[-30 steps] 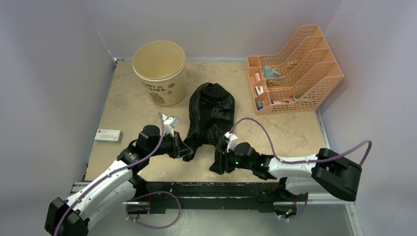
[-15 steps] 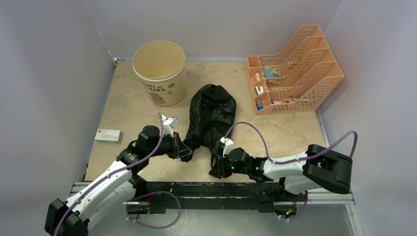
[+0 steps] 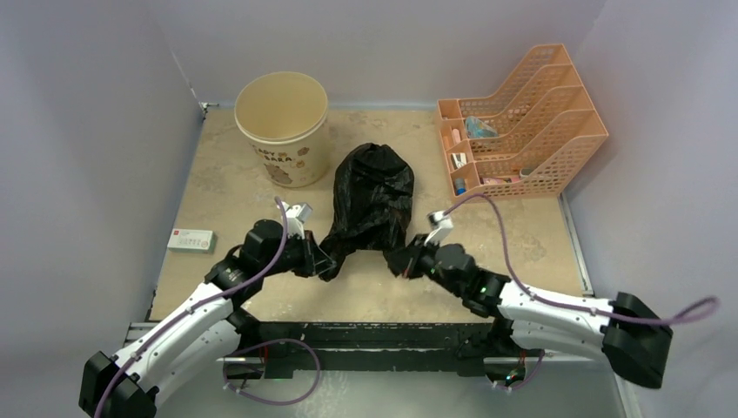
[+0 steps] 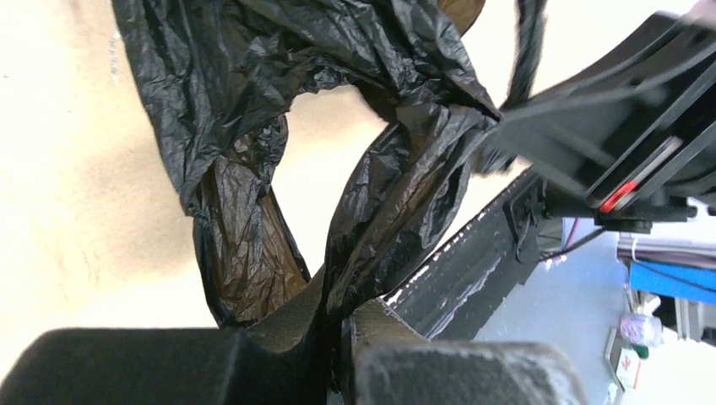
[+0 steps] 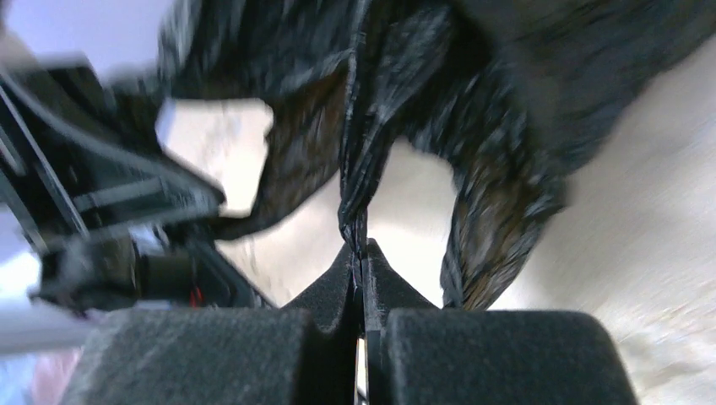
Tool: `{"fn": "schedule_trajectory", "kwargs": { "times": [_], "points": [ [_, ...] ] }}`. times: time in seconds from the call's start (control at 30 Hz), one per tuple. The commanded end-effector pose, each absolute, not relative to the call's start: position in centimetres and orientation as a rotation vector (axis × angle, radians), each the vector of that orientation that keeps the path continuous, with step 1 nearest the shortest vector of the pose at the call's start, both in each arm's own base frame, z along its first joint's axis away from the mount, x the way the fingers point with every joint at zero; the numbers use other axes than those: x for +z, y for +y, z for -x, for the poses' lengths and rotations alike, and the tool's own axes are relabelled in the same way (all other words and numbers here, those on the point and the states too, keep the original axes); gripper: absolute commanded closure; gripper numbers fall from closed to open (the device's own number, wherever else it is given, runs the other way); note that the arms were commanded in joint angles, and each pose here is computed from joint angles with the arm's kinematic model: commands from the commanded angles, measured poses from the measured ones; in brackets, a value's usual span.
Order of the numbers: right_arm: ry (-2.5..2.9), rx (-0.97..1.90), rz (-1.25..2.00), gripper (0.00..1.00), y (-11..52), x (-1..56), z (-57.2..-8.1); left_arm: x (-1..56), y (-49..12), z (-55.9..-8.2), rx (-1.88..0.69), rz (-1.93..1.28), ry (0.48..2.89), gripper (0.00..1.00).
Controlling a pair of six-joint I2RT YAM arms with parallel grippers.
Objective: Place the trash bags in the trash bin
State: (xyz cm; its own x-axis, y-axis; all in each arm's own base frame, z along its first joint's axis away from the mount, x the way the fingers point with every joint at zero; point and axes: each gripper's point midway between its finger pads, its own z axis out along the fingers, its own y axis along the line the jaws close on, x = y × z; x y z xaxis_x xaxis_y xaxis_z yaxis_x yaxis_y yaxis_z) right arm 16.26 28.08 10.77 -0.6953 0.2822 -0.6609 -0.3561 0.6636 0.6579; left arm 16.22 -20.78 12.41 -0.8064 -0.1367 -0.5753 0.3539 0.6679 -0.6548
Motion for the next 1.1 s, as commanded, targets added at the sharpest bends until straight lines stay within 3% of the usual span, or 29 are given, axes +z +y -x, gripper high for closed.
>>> {"fn": "schedule_trajectory", "kwargs": {
  "times": [0.0,0.13,0.4,0.7,0.87,0.97,1.07],
  "points": [
    [1.942,1.038,-0.093,1.00,25.3,16.0,-21.4,15.2,-20.4,-18.3,-0.998,-0.095,2.217,1.00],
    [1.869,1.142,-0.004,1.00,24.7,19.5,-22.6,15.6,-20.0,-18.9,-0.949,-0.062,2.225,1.00],
    [1.849,1.408,0.202,1.00,27.5,21.5,-20.3,15.4,-21.3,-18.3,-1.034,-0.120,2.241,1.00],
    [1.966,1.089,-0.131,1.00,24.7,17.7,-25.8,15.2,-23.9,-18.2,-1.180,-0.243,2.237,1.00],
    [1.770,0.944,-0.047,1.00,24.6,26.7,-29.9,22.4,-26.2,-23.0,-1.129,-0.354,2.073,1.00],
    [1.617,0.807,-0.005,1.00,23.6,35.8,-32.3,30.8,-27.1,-26.9,-1.015,-0.432,1.932,1.00],
    [1.424,0.732,0.046,1.00,21.5,46.7,-31.4,42.0,-26.8,-28.7,-0.917,-0.502,1.670,1.00]
  ]
}}
